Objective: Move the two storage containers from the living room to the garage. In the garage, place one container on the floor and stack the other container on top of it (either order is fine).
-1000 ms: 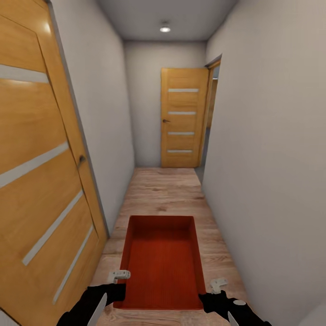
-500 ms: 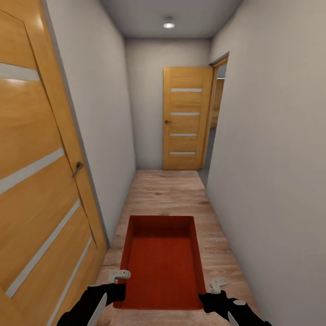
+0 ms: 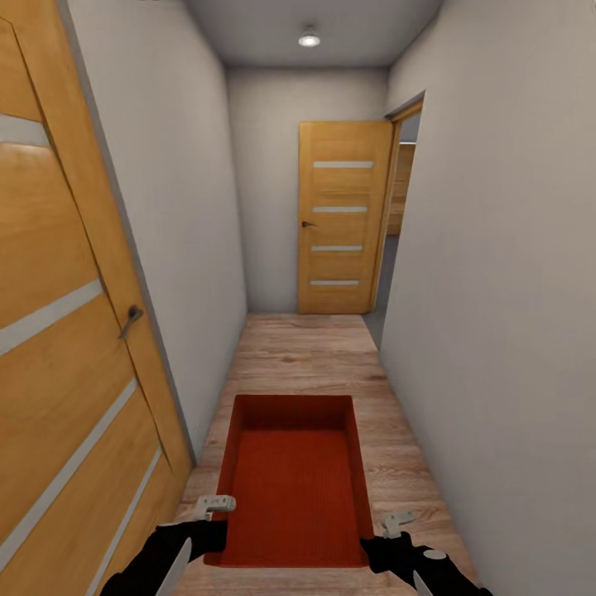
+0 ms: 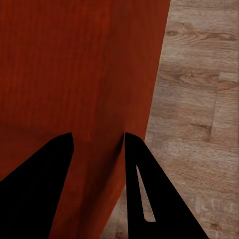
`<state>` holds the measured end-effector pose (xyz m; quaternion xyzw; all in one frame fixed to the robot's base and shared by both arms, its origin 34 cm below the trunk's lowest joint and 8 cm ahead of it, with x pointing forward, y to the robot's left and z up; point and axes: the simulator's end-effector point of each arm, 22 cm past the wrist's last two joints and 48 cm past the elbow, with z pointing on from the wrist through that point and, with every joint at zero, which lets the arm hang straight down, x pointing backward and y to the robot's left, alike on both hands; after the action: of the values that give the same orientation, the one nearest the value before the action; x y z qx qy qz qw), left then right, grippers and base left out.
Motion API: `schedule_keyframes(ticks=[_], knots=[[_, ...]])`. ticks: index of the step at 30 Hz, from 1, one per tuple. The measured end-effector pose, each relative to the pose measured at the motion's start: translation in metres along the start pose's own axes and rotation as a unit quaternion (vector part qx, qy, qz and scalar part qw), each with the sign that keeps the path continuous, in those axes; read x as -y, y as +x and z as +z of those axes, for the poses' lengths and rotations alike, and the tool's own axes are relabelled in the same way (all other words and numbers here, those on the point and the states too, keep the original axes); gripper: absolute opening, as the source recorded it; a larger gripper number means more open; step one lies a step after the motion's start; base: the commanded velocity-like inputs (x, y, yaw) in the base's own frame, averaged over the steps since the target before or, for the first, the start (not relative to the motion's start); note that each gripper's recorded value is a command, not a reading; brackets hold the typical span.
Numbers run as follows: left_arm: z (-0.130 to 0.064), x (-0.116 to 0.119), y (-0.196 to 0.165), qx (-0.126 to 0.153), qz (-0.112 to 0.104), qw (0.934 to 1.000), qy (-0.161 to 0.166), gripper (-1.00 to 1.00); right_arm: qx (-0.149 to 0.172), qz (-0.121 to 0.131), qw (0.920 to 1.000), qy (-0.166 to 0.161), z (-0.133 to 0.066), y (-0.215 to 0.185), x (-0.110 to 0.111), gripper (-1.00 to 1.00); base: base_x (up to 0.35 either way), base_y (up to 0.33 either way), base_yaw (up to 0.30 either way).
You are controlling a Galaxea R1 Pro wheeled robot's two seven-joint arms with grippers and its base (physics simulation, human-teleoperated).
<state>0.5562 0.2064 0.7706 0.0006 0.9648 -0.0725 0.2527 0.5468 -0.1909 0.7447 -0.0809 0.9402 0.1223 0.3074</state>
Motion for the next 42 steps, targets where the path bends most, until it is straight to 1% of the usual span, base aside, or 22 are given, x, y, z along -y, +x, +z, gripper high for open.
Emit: schedule_keyframes(ticks=[5, 18, 24, 25, 26, 28, 42], knots=[[0.001, 0.006, -0.001, 0.004, 0.001, 1.0000, 0.001, -1.00, 0.002, 0.001, 1.0000, 0.001, -0.002, -0.001, 0.005, -1.00, 0.046, 0.000, 0.000], [0.001, 0.015, 0.001, 0.001, 0.001, 1.0000, 0.001, -1.00, 0.000, 0.002, 1.0000, 0.000, -0.005, 0.002, 0.014, -1.00, 0.317, 0.000, 0.000], [0.001, 0.015, 0.001, 0.001, 0.001, 1.0000, 0.001, -1.00, 0.000, 0.002, 1.0000, 0.000, -0.005, 0.002, 0.014, -1.00, 0.326, 0.000, 0.000], [0.001, 0.012, -0.003, 0.009, 0.000, 1.0000, 0.003, -1.00, 0.008, -0.003, 1.0000, 0.001, -0.004, -0.004, 0.011, -1.00, 0.326, 0.000, 0.000], [0.000, 0.003, -0.006, 0.016, 0.001, 0.9999, 0.002, -1.00, 0.015, -0.005, 0.9999, 0.002, -0.001, -0.007, 0.004, -1.00, 0.326, 0.000, 0.000], [0.000, 0.005, -0.001, 0.004, 0.001, 1.0000, 0.001, -1.00, 0.003, 0.000, 1.0000, 0.001, -0.002, -0.001, 0.005, -1.00, 0.326, 0.000, 0.000], [0.000, 0.004, -0.001, 0.004, 0.000, 1.0000, 0.001, -1.00, 0.003, 0.000, 1.0000, 0.001, -0.002, -0.002, 0.004, -1.00, 0.326, 0.000, 0.000]])
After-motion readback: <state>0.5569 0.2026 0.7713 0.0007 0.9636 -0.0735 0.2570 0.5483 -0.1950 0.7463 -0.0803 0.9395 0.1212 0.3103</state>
